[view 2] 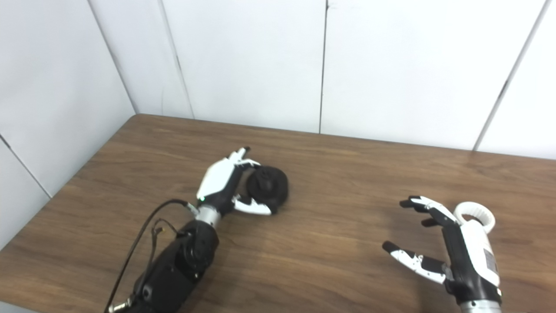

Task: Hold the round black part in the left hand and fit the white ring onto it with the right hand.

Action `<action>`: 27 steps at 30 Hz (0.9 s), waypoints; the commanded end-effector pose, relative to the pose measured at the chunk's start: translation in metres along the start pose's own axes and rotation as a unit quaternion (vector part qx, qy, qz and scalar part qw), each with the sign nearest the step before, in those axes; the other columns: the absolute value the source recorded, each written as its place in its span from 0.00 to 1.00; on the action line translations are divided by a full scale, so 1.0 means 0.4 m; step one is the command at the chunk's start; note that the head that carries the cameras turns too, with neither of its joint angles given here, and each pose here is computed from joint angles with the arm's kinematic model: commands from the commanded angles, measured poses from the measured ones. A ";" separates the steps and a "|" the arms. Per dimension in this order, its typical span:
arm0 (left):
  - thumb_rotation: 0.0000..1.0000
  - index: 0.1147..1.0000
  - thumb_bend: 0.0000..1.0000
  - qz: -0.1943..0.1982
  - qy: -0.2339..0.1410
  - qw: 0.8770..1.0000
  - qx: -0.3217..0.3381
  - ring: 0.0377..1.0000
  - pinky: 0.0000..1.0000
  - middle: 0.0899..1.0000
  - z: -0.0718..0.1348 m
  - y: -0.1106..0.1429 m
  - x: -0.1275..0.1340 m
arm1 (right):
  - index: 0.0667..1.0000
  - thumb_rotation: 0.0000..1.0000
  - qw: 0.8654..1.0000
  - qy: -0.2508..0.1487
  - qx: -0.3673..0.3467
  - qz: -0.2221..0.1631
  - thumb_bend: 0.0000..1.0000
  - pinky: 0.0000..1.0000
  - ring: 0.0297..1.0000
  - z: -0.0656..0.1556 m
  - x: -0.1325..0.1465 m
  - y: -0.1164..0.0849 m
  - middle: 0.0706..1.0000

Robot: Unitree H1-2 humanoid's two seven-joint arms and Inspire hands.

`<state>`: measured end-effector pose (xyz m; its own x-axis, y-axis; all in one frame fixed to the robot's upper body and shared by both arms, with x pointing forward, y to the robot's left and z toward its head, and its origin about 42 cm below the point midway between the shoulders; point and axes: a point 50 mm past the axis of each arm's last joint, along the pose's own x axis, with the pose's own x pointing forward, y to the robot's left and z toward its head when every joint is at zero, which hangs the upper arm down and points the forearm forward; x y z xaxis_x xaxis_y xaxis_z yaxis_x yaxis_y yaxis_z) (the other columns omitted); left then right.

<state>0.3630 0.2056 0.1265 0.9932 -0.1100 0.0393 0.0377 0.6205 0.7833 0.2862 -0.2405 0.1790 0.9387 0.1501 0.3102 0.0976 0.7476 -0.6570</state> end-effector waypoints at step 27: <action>0.27 0.56 0.97 -0.120 -0.151 0.981 0.016 1.00 1.00 1.00 0.163 -0.089 -0.127 | 0.69 0.23 0.999 -0.026 0.004 -0.045 0.62 0.65 0.76 0.090 0.027 -0.024 0.79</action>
<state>0.3017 0.1350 0.1309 0.8889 -0.4580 0.0109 0.2746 0.5517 0.7875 0.2818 -0.2280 0.1977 0.9343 0.1074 0.3399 0.1437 0.7592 -0.6348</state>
